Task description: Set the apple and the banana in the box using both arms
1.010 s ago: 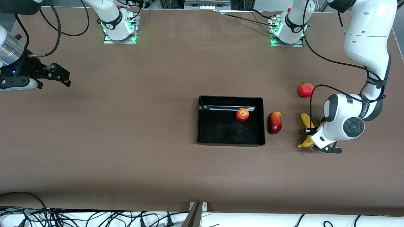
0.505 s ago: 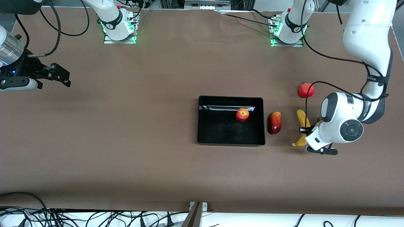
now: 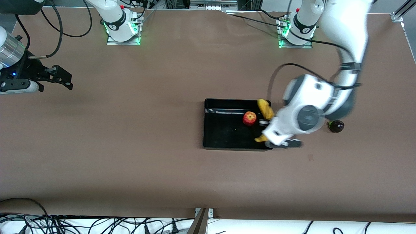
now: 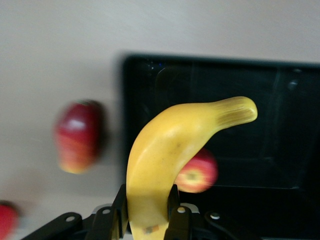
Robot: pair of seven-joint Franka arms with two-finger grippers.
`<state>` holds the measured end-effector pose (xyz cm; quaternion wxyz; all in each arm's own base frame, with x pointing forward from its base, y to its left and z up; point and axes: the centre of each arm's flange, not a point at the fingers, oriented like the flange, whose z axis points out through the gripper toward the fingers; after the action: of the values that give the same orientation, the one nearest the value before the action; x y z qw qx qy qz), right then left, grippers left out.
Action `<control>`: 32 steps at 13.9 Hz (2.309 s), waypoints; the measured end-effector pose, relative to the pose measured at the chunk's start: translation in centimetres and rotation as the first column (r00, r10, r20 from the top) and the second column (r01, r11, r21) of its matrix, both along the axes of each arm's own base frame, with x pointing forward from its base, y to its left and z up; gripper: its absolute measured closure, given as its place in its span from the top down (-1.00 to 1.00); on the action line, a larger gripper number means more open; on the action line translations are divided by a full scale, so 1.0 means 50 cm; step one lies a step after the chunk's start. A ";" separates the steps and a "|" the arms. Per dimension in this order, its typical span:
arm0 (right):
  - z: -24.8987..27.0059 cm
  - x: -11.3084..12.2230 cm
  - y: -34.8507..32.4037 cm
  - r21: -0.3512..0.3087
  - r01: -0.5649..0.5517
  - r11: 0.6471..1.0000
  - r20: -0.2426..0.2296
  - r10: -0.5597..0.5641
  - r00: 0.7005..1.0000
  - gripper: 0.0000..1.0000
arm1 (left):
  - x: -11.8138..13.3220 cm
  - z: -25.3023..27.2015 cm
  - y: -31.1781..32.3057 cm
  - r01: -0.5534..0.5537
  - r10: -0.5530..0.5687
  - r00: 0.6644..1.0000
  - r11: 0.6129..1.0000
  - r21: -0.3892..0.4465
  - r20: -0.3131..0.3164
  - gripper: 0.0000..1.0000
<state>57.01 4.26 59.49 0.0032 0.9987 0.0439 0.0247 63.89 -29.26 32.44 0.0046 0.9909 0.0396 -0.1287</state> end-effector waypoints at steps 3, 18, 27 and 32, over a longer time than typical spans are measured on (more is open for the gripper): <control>0.000 0.000 0.000 0.000 0.000 1.000 -0.001 0.000 1.000 1.00 | -0.036 -0.090 -0.129 -0.057 0.057 0.997 0.998 -0.006 0.043 -0.32; -0.003 -0.003 -0.001 -0.001 0.001 1.000 -0.015 -0.001 1.000 1.00 | 0.027 0.238 0.101 -0.088 0.087 0.989 0.996 0.008 0.116 1.00; -0.003 -0.006 0.007 0.000 -0.006 1.000 -0.022 0.006 1.000 1.00 | -0.138 0.526 0.481 0.050 -0.059 0.973 0.998 0.046 0.223 1.00; -0.003 -0.006 0.009 0.005 -0.006 1.000 -0.024 0.006 1.000 1.00 | -0.175 0.508 0.516 0.039 -0.046 0.979 0.999 0.036 0.197 1.00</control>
<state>56.71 4.69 59.33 0.0004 0.9988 0.0470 0.0127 55.11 -3.44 57.85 -0.0101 0.9993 0.0199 -0.0291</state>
